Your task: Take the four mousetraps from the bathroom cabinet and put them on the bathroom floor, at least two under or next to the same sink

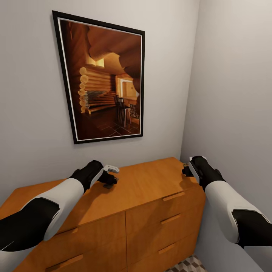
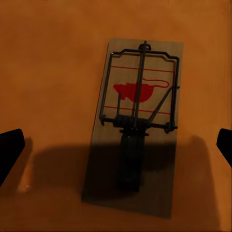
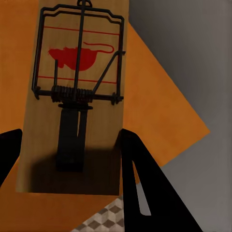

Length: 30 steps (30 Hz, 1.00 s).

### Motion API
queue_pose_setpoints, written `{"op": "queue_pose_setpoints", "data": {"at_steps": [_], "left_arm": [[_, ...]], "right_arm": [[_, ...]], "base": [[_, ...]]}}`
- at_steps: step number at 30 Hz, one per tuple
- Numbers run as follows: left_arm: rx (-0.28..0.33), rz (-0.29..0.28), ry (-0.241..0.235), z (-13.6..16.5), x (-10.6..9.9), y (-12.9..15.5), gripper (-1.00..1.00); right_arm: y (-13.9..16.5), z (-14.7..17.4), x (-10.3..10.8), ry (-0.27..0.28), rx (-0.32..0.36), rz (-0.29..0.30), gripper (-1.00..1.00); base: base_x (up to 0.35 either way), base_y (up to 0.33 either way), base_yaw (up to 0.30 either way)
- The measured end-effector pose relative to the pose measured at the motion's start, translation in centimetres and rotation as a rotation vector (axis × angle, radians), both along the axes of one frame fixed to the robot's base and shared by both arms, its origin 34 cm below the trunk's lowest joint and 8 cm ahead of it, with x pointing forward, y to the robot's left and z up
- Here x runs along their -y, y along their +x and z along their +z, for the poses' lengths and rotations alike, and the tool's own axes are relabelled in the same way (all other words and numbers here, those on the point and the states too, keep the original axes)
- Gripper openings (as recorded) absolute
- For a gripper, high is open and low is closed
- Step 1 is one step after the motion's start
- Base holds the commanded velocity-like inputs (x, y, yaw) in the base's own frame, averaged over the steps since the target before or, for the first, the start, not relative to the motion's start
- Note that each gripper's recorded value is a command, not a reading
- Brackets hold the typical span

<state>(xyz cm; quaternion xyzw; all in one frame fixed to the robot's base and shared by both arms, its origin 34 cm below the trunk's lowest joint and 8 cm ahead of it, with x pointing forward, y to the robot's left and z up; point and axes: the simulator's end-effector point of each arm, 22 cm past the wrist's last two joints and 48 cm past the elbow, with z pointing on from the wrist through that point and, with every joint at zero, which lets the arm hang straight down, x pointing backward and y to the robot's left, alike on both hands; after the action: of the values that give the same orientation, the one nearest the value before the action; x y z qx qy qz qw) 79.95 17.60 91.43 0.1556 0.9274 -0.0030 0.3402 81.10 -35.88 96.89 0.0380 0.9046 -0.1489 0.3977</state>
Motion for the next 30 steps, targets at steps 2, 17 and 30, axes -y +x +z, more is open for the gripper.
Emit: {"op": "queue_pose_setpoints", "data": {"at_steps": [2,17,30], "left_arm": [[0.000,-0.001,-0.001,0.01,0.10,0.00,1.00],[-0.002,0.000,-0.008,-0.02,0.22,-0.04,1.00],[0.001,0.002,-0.017,-0.56,0.13,-0.02,1.00]], "right_arm": [[0.00,0.00,-0.01,0.000,0.000,0.000,-1.00],[0.00,0.00,-0.02,0.001,0.000,0.001,-1.00],[0.00,-0.01,-0.02,0.001,0.000,0.001,-1.00]], "base": [[0.000,0.000,0.000],[0.000,0.000,0.000],[0.000,0.000,0.000]]}}
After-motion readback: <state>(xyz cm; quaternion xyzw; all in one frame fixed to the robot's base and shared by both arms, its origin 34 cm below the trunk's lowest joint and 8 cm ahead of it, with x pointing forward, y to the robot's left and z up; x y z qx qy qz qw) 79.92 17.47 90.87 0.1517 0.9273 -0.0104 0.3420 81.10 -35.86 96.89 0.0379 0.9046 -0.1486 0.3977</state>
